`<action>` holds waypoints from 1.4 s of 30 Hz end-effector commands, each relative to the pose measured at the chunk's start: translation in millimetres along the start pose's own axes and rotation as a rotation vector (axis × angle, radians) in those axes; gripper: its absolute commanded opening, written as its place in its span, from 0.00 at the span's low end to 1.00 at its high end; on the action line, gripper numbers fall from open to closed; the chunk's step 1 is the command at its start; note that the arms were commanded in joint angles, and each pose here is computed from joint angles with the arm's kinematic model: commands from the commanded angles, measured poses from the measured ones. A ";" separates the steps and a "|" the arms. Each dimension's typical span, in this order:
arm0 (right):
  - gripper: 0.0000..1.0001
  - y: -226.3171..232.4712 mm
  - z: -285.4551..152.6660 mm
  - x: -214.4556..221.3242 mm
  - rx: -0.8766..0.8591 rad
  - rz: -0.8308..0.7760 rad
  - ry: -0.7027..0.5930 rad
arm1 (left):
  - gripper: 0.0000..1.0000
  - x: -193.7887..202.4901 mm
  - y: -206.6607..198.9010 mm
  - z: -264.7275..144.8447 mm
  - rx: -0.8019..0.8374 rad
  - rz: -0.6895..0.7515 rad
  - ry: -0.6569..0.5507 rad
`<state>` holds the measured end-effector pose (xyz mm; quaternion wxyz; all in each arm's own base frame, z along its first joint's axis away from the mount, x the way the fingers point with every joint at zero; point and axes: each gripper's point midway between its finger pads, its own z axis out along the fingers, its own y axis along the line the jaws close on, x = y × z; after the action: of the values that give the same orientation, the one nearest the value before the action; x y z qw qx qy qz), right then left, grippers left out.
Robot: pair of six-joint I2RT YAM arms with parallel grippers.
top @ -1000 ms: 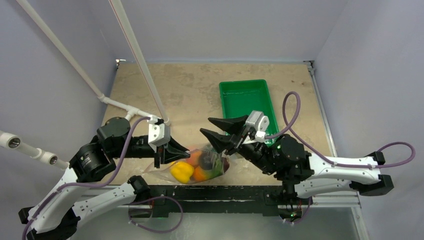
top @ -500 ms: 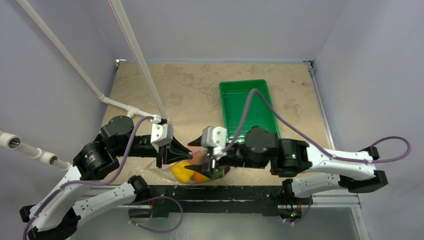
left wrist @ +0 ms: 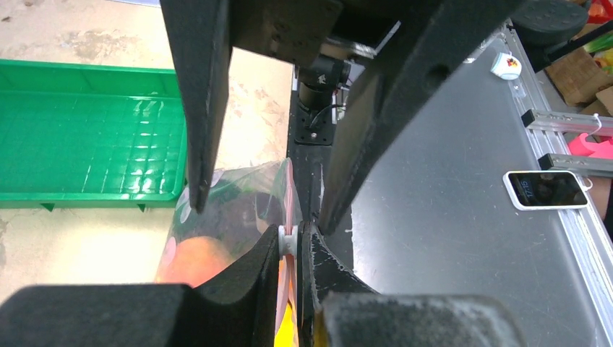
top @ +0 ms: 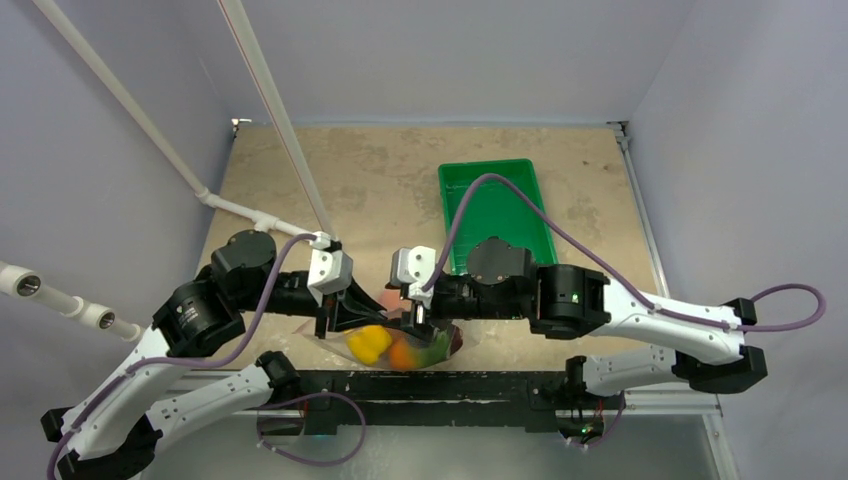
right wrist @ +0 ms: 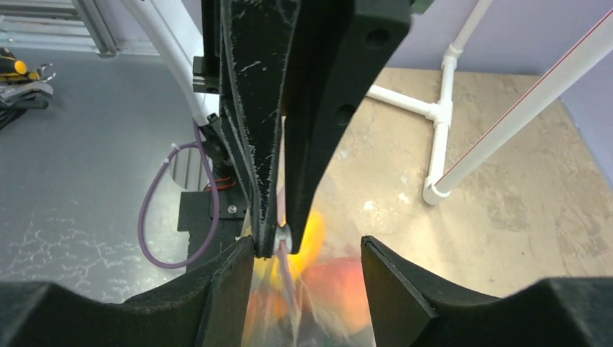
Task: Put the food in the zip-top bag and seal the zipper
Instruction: Zip the zipper food storage bag at the center of the board.
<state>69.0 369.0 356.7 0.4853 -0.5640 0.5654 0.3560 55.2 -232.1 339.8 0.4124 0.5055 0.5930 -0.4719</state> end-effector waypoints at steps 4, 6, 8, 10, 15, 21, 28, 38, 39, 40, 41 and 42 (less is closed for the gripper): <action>0.52 -4.9 -29.0 -40.0 -0.029 -0.022 -0.158 | 0.00 -6.8 -4.3 1.1 0.029 0.032 -0.034; 0.50 -3.4 -31.1 -41.9 -0.038 -0.021 -0.166 | 0.00 -7.3 -4.4 0.7 0.028 0.035 -0.035; 0.48 -3.1 -32.4 -42.9 -0.040 -0.021 -0.170 | 0.00 -8.2 -4.2 0.5 0.026 0.038 -0.037; 0.46 -1.8 -32.1 -41.9 -0.047 -0.020 -0.167 | 0.00 -8.9 -3.5 0.4 0.022 0.040 -0.037; 0.43 5.1 -25.2 -32.9 -0.084 -0.019 -0.144 | 0.00 -8.9 -3.1 0.3 0.019 0.041 -0.036; 0.39 5.5 -16.4 -21.5 -0.092 -0.018 -0.116 | 0.00 -9.5 -3.5 -0.2 0.019 0.040 -0.038; 0.33 5.1 -9.9 -12.2 -0.104 -0.014 -0.092 | 0.00 -9.4 -3.6 -0.5 0.019 0.041 -0.037; 0.12 4.7 -8.2 -10.5 -0.120 -0.021 -0.092 | 0.00 -9.8 -2.9 -1.6 0.010 0.045 -0.042; 0.09 4.9 -7.9 -10.1 -0.122 -0.021 -0.093 | 0.00 -9.8 -3.0 -1.9 0.009 0.045 -0.042; 0.08 5.5 -7.7 -9.6 -0.126 -0.022 -0.092 | 0.00 -10.0 -2.8 -2.3 0.006 0.046 -0.043; 0.06 5.9 -7.3 -8.8 -0.130 -0.021 -0.091 | 0.00 -9.9 -2.6 -2.3 0.005 0.046 -0.043; 0.04 6.8 -6.8 -8.1 -0.134 -0.021 -0.090 | 0.00 -9.9 -2.5 -2.5 0.003 0.047 -0.044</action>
<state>62.3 362.1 359.7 0.4679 -0.5822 0.5296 0.4021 54.7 -231.5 339.9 0.4146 0.5057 0.5912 -0.4720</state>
